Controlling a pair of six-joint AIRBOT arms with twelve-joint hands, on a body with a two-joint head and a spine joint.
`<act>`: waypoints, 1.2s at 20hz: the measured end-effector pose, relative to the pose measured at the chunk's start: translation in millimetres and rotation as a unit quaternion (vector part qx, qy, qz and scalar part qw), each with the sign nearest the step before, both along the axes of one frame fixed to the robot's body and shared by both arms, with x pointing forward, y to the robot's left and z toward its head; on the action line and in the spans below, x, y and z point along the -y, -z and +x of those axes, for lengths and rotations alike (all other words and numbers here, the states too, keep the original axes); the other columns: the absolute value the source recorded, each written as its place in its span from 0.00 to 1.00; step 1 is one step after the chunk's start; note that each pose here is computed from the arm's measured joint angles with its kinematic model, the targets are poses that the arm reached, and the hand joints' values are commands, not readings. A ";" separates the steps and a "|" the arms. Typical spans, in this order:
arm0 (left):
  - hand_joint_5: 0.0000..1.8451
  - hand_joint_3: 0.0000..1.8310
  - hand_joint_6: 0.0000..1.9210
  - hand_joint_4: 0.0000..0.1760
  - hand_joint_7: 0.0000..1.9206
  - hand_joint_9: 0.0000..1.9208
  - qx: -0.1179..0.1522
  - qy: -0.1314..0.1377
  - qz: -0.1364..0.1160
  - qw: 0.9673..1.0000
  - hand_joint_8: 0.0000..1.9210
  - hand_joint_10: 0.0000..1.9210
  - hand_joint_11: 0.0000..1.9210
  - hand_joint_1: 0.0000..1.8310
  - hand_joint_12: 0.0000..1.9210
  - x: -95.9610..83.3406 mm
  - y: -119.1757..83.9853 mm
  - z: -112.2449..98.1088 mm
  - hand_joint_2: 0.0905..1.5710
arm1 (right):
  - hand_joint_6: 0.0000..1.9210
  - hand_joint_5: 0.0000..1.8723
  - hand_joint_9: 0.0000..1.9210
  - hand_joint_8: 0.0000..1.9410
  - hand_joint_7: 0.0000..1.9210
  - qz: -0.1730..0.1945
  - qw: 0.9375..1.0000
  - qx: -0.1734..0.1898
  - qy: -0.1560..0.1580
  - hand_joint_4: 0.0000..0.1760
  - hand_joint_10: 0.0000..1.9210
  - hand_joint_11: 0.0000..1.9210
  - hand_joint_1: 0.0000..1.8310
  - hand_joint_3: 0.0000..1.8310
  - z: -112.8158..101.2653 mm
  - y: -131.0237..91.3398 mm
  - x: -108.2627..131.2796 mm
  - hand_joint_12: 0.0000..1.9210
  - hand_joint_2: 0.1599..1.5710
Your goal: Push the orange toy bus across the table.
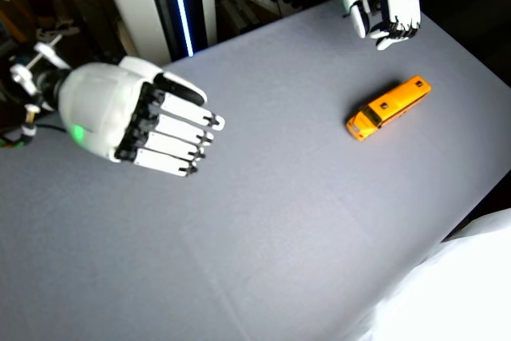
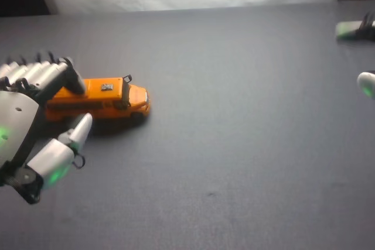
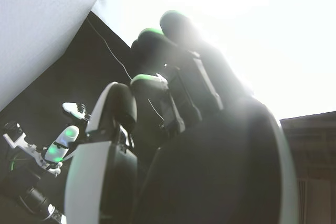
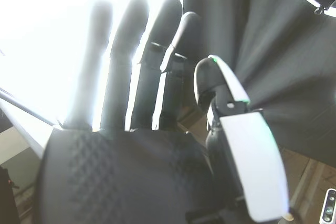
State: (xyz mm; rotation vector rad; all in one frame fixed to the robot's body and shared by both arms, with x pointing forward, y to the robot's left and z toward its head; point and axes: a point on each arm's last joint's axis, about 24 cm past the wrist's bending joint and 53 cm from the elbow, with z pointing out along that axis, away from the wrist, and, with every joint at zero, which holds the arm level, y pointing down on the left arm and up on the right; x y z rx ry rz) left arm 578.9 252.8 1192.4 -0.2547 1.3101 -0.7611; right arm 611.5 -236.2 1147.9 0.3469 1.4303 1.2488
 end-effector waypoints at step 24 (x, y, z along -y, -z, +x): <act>0.00 0.03 0.00 0.00 0.00 0.00 -0.088 -0.170 0.104 0.976 0.00 0.00 0.00 0.00 0.00 -104.1 29.2 40.0 1.00 | 0.00 0.20 0.15 0.00 0.16 0.001 1.000 -0.006 -0.003 0.00 0.00 0.12 0.30 0.00 0.3 3.2 -2.1 0.12 0.84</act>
